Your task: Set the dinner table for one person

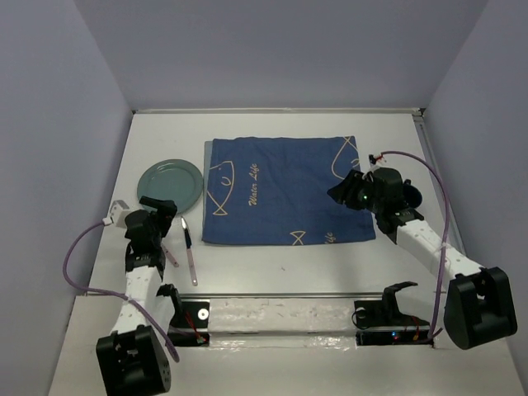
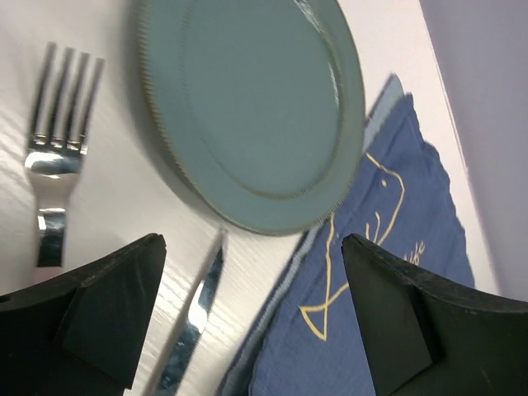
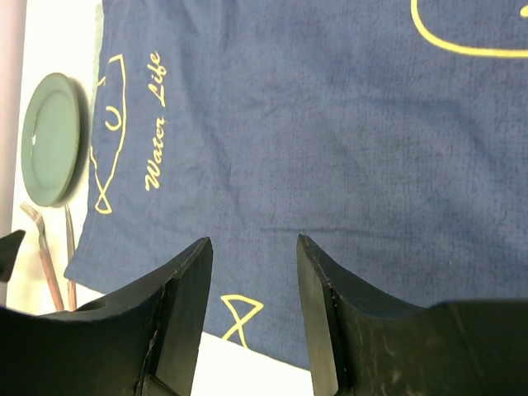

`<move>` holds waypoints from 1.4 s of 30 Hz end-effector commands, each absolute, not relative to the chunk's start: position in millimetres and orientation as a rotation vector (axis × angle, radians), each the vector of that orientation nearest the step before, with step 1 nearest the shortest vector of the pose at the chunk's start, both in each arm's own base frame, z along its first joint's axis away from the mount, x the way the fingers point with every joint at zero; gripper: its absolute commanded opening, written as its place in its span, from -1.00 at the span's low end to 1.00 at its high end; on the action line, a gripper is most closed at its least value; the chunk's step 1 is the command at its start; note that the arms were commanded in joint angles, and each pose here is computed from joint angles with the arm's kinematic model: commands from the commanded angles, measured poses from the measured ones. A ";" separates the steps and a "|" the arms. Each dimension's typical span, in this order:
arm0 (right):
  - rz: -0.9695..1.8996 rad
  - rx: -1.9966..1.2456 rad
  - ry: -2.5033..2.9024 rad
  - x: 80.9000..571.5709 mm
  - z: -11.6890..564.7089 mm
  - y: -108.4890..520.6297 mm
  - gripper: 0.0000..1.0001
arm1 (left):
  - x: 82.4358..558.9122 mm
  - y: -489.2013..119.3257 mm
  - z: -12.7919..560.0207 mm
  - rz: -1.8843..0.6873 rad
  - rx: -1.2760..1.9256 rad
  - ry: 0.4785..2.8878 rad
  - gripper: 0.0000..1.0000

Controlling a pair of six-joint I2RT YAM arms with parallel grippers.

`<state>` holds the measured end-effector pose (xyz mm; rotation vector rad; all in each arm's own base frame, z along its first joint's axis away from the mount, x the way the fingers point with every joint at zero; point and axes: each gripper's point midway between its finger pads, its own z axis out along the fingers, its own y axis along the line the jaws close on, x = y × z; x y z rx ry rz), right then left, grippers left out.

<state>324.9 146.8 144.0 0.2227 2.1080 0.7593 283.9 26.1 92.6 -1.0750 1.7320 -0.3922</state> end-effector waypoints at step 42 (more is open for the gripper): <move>0.852 0.153 2.034 313.9 159.4 159.5 -0.03 | 331.6 57.6 35.9 -0.617 -1.389 1.498 0.08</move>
